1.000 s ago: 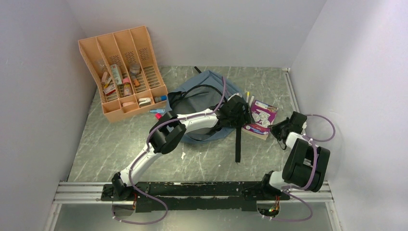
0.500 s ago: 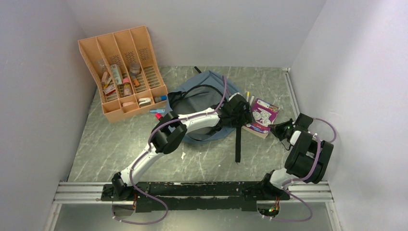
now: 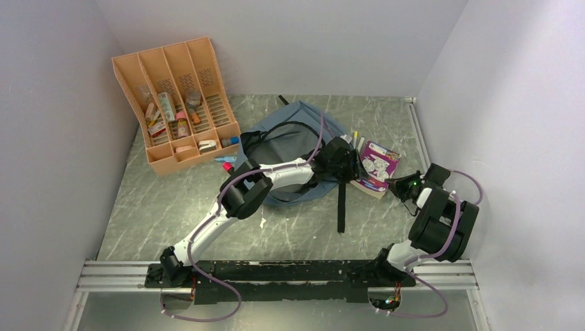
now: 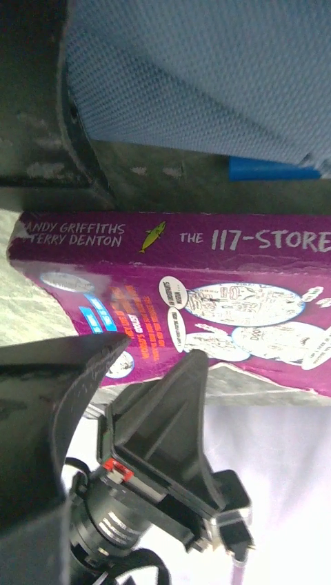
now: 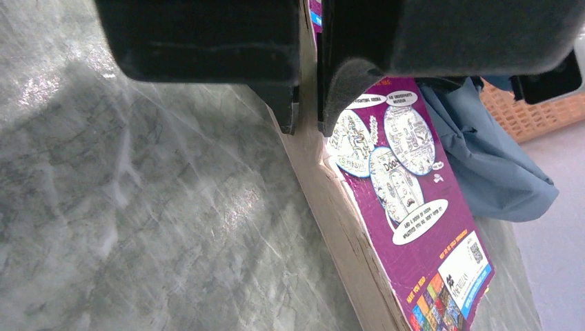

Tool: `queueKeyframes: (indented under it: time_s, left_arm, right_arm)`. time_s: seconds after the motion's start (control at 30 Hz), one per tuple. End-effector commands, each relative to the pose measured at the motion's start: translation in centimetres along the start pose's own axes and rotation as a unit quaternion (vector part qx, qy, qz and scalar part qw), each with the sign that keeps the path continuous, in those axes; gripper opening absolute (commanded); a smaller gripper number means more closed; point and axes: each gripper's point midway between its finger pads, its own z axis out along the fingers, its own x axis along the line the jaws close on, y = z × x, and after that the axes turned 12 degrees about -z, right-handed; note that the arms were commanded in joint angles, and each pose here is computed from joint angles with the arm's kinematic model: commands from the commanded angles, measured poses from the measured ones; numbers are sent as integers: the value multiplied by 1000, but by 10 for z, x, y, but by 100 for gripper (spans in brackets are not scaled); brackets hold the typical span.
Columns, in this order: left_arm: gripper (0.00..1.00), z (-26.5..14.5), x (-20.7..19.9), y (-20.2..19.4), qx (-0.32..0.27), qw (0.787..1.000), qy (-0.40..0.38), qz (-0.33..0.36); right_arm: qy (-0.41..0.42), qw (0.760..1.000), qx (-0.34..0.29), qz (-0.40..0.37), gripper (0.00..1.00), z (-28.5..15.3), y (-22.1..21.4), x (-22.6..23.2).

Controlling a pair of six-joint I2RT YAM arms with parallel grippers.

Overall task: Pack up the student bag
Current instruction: Pick up the book from the center of the board.

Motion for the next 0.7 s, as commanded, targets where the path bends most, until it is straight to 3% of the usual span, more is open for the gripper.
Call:
queueKeyframes:
  time_s: [0.0, 0.1, 0.2, 0.27, 0.5, 0.67]
  left_arm:
    - [55, 15, 22, -47, 77, 997, -24, 12]
    - [40, 15, 17, -42, 72, 997, -32, 20]
    - [16, 15, 16, -31, 61, 997, -37, 23]
    - [6, 14, 12, -22, 53, 997, -39, 33]
    - [5, -8, -24, -2, 26, 992, -67, 108]
    - [5, -48, -65, 14, -14, 977, -87, 193]
  right_arm:
    - [-197, 969, 145, 37, 0, -18, -100, -98]
    - [-188, 971, 141, 34, 8, -18, -98, -95]
    - [-177, 974, 137, 28, 33, -16, -93, -91]
    - [-175, 976, 131, 24, 49, -17, -88, -87]
    - [-174, 984, 9, -35, 75, -45, -25, -61]
    - [-128, 989, -36, -60, 78, -60, -19, -39]
